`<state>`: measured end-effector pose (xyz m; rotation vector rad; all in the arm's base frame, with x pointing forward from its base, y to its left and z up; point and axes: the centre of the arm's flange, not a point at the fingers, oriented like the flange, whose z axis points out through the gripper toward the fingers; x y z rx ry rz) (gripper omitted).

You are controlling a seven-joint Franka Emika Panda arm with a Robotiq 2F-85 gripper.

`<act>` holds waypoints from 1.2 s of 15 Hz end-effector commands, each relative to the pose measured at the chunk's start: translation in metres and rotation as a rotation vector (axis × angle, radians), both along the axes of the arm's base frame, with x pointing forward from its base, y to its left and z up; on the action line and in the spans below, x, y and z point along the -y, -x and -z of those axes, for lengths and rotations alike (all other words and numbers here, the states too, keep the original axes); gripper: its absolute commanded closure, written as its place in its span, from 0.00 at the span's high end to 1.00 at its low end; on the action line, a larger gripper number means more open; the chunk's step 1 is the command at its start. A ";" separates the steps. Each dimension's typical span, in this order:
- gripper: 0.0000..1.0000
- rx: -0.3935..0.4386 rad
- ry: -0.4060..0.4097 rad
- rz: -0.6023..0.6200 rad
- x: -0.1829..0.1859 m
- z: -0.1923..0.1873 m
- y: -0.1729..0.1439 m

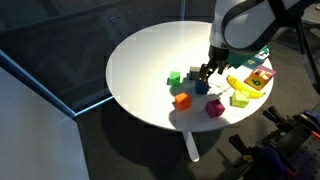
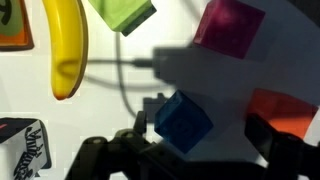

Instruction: Put the blue block on the light green block

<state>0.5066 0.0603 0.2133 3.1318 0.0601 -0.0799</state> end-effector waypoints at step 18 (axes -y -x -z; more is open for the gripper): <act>1.00 -0.050 -0.001 0.207 -0.009 0.060 -0.058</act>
